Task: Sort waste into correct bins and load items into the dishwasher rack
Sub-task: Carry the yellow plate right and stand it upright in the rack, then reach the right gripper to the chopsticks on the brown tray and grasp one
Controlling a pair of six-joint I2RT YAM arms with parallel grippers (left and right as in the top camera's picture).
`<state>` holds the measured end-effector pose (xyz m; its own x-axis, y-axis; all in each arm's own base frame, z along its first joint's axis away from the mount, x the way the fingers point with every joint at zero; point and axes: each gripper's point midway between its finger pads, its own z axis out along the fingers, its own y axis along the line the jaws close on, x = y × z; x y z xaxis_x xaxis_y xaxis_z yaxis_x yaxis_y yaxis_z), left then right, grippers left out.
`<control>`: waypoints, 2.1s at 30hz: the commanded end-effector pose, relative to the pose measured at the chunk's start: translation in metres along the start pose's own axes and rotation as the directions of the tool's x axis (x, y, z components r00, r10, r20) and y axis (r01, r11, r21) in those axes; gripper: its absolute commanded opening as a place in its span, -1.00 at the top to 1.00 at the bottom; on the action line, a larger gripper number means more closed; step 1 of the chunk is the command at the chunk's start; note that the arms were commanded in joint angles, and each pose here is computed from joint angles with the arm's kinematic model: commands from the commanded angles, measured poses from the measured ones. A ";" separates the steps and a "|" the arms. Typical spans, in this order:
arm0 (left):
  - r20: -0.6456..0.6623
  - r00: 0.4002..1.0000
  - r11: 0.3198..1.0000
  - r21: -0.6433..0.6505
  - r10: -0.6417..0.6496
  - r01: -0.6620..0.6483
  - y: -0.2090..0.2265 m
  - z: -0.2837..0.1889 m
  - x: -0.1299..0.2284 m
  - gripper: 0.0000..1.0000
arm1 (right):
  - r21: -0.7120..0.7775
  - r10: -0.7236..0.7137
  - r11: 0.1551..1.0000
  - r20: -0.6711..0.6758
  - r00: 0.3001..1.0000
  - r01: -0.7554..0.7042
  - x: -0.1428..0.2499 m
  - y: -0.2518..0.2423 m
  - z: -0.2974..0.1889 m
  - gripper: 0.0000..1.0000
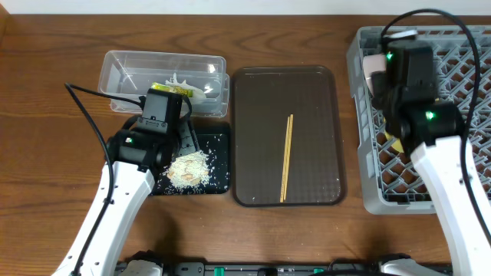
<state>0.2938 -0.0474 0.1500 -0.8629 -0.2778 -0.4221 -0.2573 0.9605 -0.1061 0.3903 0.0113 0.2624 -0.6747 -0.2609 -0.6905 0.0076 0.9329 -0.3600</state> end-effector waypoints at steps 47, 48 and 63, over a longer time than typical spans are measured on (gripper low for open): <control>-0.003 1.000 1.000 -0.017 -0.007 0.007 0.003 0.002 0.000 -0.42 | -0.276 0.083 0.897 -0.662 0.745 -0.345 0.187 0.237 0.078 -0.31; -0.003 1.000 1.000 -0.017 -0.007 0.007 0.003 0.002 0.000 -0.42 | -0.277 0.082 0.897 -0.661 0.746 -0.345 0.187 0.237 0.078 -0.31; -0.004 1.000 1.000 -0.017 -0.007 0.007 0.003 0.002 0.001 -0.42 | -0.310 0.056 0.899 -0.618 0.784 -0.309 0.182 0.252 0.075 -0.33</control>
<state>0.2938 -0.0474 0.1500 -0.8629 -0.2778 -0.4221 -0.2573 0.9605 -0.1061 0.3270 0.1834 0.0058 -0.9845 -0.0016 -0.1754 -0.0230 0.9925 0.1201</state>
